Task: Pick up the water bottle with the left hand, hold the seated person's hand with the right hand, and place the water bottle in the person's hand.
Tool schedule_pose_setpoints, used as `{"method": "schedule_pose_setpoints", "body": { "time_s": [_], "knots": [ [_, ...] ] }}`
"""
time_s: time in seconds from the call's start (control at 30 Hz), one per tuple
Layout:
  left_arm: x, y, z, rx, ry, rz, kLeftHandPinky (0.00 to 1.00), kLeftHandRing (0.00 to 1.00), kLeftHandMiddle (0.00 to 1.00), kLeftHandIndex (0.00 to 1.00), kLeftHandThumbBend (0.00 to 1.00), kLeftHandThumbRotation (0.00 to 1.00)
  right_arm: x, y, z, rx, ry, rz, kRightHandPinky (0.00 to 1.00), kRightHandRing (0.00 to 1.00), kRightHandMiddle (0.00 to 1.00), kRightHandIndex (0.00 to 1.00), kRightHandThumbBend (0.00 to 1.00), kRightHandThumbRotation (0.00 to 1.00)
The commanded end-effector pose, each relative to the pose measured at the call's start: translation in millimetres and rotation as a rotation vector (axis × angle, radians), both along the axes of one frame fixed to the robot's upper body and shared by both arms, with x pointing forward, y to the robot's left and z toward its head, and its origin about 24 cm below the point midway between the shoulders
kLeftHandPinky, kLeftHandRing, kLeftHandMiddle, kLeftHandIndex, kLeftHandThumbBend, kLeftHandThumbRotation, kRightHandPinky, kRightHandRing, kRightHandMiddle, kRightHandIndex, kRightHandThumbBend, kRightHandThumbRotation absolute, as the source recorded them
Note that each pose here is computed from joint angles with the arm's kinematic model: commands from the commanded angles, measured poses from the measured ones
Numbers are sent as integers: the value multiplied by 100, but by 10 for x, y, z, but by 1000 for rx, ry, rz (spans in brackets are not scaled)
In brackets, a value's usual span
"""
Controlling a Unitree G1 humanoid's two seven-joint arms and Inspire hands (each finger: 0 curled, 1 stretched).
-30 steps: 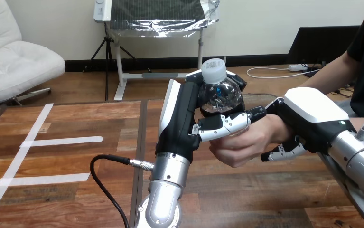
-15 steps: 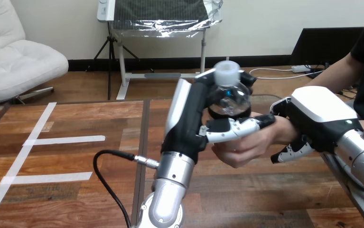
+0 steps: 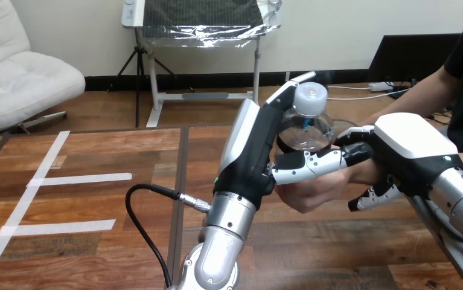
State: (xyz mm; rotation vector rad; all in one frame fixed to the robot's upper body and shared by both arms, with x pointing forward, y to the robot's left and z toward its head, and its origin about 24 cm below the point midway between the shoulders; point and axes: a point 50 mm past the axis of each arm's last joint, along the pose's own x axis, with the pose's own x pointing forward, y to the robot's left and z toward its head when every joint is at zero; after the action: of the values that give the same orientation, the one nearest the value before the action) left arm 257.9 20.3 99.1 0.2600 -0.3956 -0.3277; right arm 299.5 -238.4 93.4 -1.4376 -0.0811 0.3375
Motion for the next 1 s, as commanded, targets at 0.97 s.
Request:
{"method": "schedule_pose_setpoints", "body": {
  "time_s": [0.97],
  "knots": [
    [-31, -191, 212, -69, -57, -14, 100, 100, 100, 100, 100, 77, 38, -45, 225, -25, -72, 2, 80, 91, 93, 88, 90, 0]
  ]
}}
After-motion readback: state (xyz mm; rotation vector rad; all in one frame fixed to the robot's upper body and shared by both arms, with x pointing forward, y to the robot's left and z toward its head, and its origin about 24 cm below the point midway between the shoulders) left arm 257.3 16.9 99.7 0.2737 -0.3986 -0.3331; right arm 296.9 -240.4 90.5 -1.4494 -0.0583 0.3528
